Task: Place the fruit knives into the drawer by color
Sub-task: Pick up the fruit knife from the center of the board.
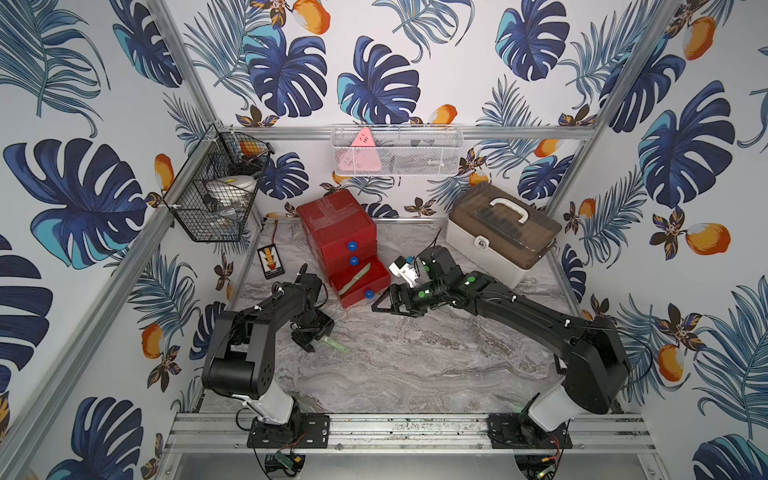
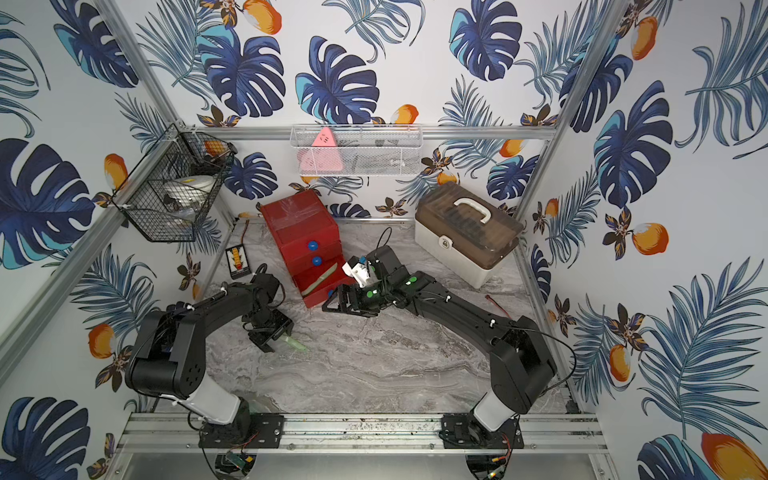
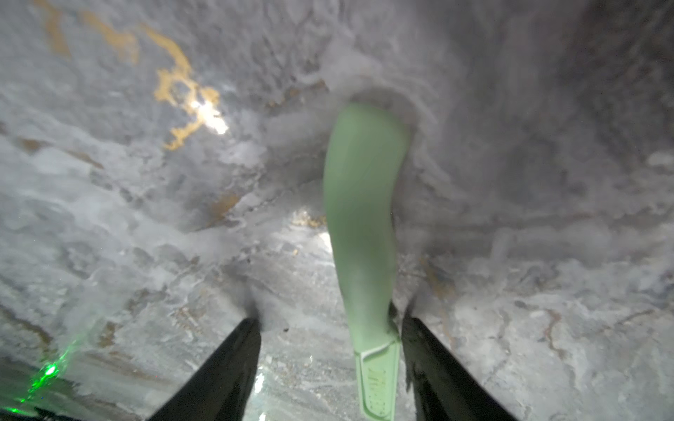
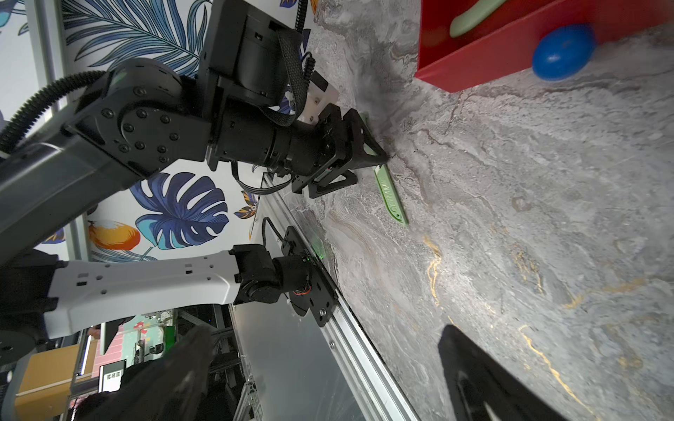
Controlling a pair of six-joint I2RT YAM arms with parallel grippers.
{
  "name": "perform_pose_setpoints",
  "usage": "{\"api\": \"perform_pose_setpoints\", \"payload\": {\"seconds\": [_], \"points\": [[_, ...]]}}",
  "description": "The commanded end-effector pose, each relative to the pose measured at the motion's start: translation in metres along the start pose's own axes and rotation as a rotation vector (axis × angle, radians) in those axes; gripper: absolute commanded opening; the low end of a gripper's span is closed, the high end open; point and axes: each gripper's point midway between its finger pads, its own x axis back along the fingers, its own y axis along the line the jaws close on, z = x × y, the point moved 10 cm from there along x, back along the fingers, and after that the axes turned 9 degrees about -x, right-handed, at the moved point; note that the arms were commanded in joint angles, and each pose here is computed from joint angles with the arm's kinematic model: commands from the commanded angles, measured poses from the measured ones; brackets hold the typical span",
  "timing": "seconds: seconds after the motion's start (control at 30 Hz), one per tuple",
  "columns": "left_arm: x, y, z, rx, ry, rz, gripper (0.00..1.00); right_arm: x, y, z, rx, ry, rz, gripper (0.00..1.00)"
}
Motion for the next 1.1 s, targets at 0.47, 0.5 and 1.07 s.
{"api": "perform_pose_setpoints", "payload": {"seconds": [0.47,0.5,1.07], "points": [[-0.019,-0.003,-0.012,0.017,-0.031,-0.01,0.53,-0.01,-0.006,-0.006,0.016,0.002,0.02,1.0],[-0.02,-0.003,-0.012,0.019,-0.032,-0.008,0.51,-0.01,-0.007,-0.006,0.014,0.004,0.02,1.0],[-0.03,0.002,-0.016,0.015,-0.046,0.0,0.27,-0.011,-0.01,-0.005,0.0,0.008,0.016,1.0]]}}
